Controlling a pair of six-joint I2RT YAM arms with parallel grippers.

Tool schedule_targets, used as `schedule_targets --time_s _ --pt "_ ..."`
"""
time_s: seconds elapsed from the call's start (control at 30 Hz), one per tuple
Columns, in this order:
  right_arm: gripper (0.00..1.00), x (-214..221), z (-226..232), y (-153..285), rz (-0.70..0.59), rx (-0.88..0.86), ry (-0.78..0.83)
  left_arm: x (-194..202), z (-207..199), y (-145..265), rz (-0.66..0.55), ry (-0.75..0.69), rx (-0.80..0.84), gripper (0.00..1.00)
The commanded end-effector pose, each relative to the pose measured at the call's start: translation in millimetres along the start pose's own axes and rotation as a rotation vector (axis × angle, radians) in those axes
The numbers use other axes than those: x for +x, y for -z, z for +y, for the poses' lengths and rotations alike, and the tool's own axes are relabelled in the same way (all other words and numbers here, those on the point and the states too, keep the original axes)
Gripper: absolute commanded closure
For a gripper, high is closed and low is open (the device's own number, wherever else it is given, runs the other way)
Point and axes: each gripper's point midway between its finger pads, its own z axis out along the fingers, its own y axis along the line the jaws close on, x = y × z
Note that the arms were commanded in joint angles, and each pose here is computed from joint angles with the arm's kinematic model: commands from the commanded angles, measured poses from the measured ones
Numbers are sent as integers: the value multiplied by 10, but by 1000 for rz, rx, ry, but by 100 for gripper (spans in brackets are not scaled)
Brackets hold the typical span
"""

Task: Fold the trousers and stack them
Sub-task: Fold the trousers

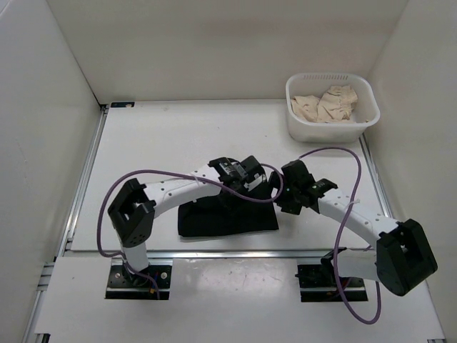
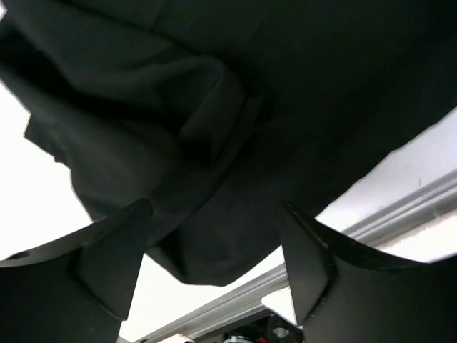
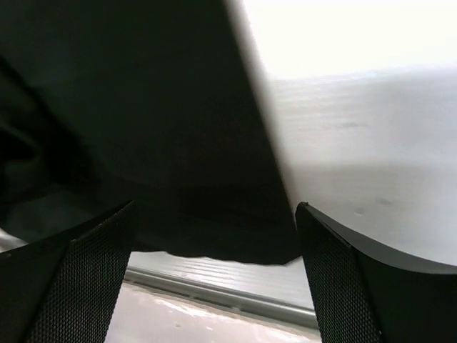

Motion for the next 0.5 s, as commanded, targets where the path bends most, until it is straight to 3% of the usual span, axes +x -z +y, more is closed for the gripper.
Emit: schedule_targets --time_s 0.0,0.07,0.2,0.23,0.4,0.47 --pt "6 -49 266 5 -9 -160 -48 -173 68 -51 -48 28 -17 21" --pt "6 54 251 -79 22 -184 -58 -110 58 -155 -30 24 -26 27" --pt "10 227 22 -237 75 -116 -84 68 248 -343 8 55 -89 65" --pt "13 286 21 -259 100 -126 -85 34 348 -332 0 83 -97 83" --pt "37 421 -82 -382 161 -89 -82 -225 678 -168 -80 177 -115 86" --pt "60 436 -101 -398 176 -86 -92 -245 887 -119 -97 229 -134 86"
